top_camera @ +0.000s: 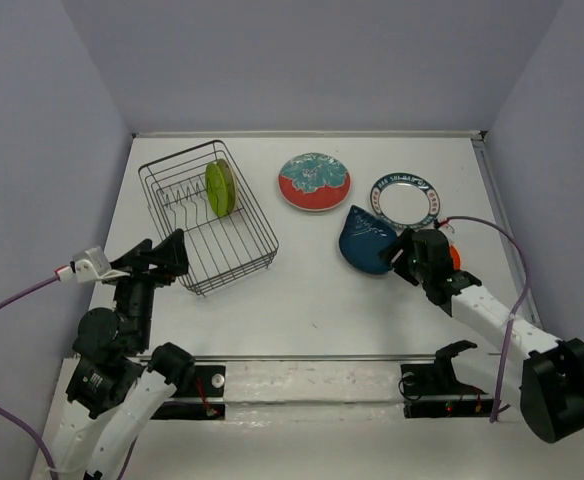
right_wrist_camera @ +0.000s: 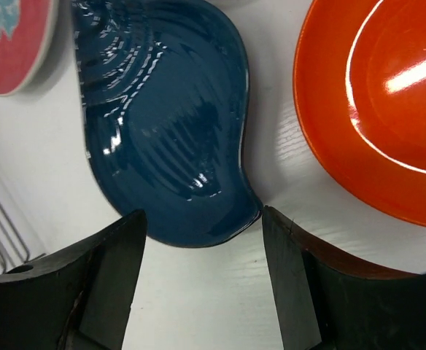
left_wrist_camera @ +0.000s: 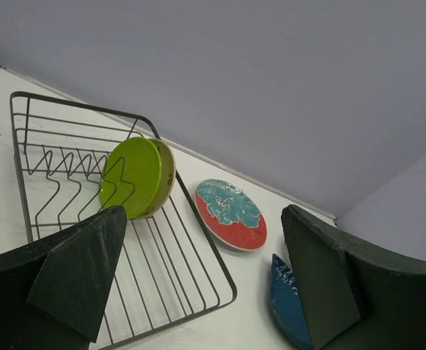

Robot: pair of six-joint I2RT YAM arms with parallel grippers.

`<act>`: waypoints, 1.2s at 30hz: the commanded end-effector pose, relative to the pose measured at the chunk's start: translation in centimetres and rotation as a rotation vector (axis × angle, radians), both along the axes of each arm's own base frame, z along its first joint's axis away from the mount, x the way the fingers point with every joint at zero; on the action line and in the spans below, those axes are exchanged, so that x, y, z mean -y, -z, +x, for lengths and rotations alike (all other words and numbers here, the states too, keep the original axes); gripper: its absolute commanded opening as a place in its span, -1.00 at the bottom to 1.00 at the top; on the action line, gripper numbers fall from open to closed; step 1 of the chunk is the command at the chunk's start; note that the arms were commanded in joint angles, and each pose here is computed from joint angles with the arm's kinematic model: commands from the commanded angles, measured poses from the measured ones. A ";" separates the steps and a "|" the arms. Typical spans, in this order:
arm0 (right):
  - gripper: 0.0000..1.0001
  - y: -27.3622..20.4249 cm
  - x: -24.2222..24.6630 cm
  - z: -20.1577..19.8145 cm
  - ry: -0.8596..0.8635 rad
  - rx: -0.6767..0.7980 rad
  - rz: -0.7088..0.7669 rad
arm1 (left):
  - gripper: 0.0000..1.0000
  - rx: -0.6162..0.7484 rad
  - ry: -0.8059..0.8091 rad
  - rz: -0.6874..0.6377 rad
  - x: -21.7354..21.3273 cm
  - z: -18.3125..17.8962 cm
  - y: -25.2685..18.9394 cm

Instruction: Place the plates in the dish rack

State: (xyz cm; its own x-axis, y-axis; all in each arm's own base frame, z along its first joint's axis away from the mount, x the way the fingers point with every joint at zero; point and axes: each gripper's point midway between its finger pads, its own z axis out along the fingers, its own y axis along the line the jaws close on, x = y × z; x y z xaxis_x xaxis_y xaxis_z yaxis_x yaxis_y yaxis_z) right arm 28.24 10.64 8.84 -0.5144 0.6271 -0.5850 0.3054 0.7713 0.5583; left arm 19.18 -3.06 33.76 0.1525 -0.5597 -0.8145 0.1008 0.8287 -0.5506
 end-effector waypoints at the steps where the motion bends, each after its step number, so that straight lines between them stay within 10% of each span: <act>1: 0.39 -0.4 -0.7 1.9 -0.039 -0.009 -0.009 | 0.98 0.035 0.009 0.003 0.3 0.2 -1.2; 11: 0.21 3.7 -1.5 4.1 -0.059 -0.101 -0.030 | 0.98 0.036 0.029 0.010 0.7 0.2 -1.1; 16: -0.86 4.4 -1.4 4.8 -0.056 -0.096 -0.051 | 0.98 0.032 0.092 0.029 2.1 0.5 -0.9; 26: -0.87 -7.2 -5.3 2.6 -0.233 0.165 -0.279 | 0.98 -0.092 0.427 0.102 10.0 2.3 1.9; 36: -0.86 -19.7 -15.6 1.9 -0.495 0.472 -0.198 | 0.98 -0.264 0.454 0.141 11.3 3.6 4.3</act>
